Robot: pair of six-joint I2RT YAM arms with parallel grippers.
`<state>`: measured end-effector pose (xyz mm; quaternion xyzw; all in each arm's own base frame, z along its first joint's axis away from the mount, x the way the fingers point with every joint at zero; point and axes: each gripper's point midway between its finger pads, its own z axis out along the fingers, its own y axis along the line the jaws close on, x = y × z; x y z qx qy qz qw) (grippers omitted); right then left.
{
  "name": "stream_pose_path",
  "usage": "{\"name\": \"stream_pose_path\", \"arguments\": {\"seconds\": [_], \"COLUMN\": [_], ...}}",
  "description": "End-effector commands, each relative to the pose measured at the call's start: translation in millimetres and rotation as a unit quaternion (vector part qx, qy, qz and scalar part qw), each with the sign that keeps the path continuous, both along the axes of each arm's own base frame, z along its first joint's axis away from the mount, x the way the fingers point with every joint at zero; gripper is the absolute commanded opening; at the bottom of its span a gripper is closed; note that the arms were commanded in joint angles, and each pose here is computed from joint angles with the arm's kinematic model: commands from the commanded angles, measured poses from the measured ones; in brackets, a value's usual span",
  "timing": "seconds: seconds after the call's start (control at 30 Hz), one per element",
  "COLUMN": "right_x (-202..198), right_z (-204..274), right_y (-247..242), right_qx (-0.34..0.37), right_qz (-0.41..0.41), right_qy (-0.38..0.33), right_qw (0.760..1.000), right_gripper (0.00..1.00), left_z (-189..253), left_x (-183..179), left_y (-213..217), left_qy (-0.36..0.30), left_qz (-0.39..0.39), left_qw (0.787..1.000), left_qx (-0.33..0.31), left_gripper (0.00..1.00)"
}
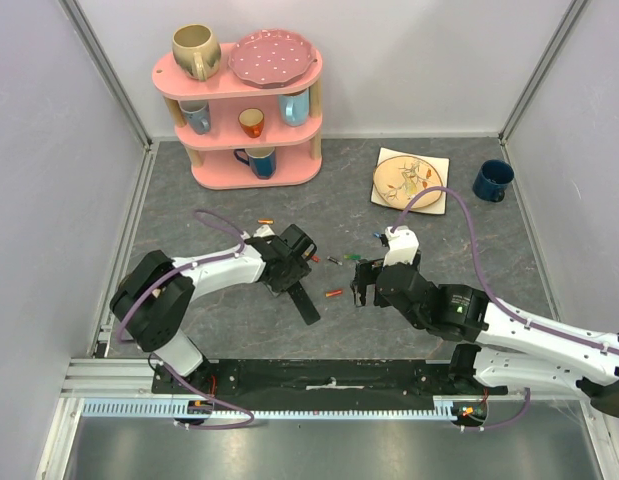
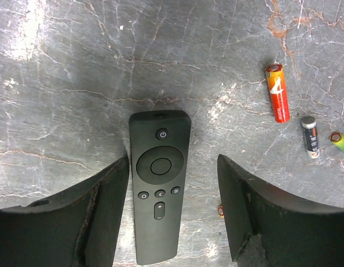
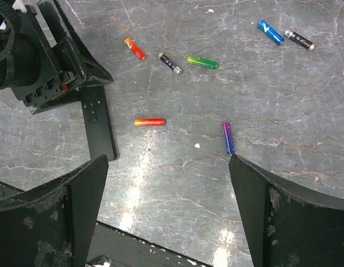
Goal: Load the batteries into the remote control
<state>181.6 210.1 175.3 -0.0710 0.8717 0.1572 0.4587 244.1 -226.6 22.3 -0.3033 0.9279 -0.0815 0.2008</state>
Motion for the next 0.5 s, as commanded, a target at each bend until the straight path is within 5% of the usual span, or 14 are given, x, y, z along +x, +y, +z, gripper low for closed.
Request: {"name": "stream_pose_path", "arguments": {"seconds": [0.0, 0.47], "right_x": [4.3, 4.4], "right_z": [8.6, 16.4], "right_y": [1.8, 5.5], "right_qx": [0.010, 0.027], "right_qz": [-0.009, -0.005], "right_qy": [-0.012, -0.016], "right_qw": [1.000, 0.999], "right_gripper": [0.98, 0.98], "left_z": [-13.0, -19.6], "left_x": [-4.2, -22.7], "left_y": [1.7, 22.6], "left_qy": [0.021, 0.094], "left_qz": [-0.014, -0.026], "left_qw": [0.999, 0.990], "left_qx": [0.020, 0.101], "left_gripper": [0.71, 0.57]}}
